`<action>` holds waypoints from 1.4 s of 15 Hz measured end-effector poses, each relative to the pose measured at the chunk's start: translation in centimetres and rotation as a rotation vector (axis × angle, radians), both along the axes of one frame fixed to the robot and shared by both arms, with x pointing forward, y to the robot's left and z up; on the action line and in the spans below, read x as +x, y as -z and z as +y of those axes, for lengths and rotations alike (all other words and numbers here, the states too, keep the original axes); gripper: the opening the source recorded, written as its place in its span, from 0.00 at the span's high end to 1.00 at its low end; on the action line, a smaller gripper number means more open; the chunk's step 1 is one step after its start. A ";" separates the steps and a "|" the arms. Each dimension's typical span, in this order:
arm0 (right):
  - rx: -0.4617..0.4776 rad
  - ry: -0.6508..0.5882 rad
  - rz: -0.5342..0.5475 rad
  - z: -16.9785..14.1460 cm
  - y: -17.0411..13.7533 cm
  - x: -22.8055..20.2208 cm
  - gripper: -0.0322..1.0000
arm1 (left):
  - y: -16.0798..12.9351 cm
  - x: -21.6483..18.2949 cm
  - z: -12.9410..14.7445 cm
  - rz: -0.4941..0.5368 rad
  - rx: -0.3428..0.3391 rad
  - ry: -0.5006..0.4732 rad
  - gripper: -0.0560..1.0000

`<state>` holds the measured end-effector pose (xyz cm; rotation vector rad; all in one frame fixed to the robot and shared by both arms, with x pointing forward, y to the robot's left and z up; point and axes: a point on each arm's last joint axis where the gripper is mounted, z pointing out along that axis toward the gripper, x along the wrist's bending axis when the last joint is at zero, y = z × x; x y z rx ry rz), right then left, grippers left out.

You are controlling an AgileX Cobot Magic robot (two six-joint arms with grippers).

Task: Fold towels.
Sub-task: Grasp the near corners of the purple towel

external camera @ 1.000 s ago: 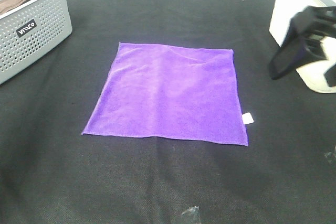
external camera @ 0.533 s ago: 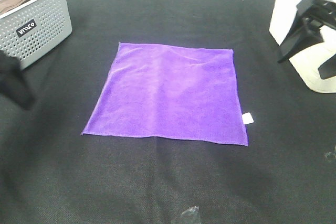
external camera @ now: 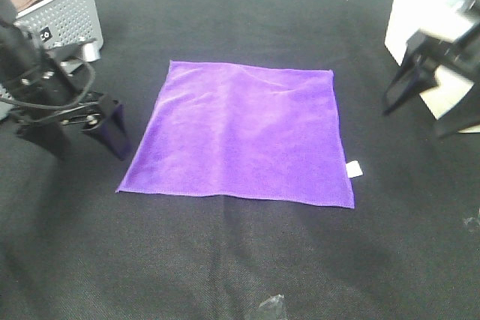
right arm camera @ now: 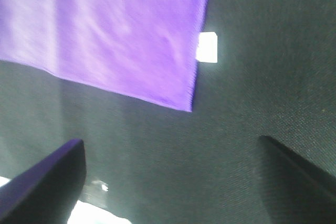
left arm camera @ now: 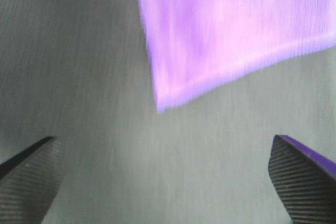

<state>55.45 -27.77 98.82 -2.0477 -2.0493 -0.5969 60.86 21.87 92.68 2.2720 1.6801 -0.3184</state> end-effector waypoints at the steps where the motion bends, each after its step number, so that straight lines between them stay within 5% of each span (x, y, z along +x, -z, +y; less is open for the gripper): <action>1: -0.004 -0.017 0.034 -0.1 1.5 0.5 0.18 | 0.7 0.5 -0.2 0.005 -0.014 0.004 0.01; 5: -0.028 -0.026 0.064 -0.4 6.5 2.2 0.18 | 2.3 1.4 -0.3 -0.017 -0.020 -0.004 0.01; 13: 0.118 0.010 0.051 0.7 11.7 1.5 0.19 | 4.8 1.9 -1.1 0.003 -0.105 0.004 0.01; 21: 0.221 -0.004 0.085 1.3 12.7 1.4 0.21 | 4.8 2.0 -1.3 0.011 -0.125 -0.006 0.01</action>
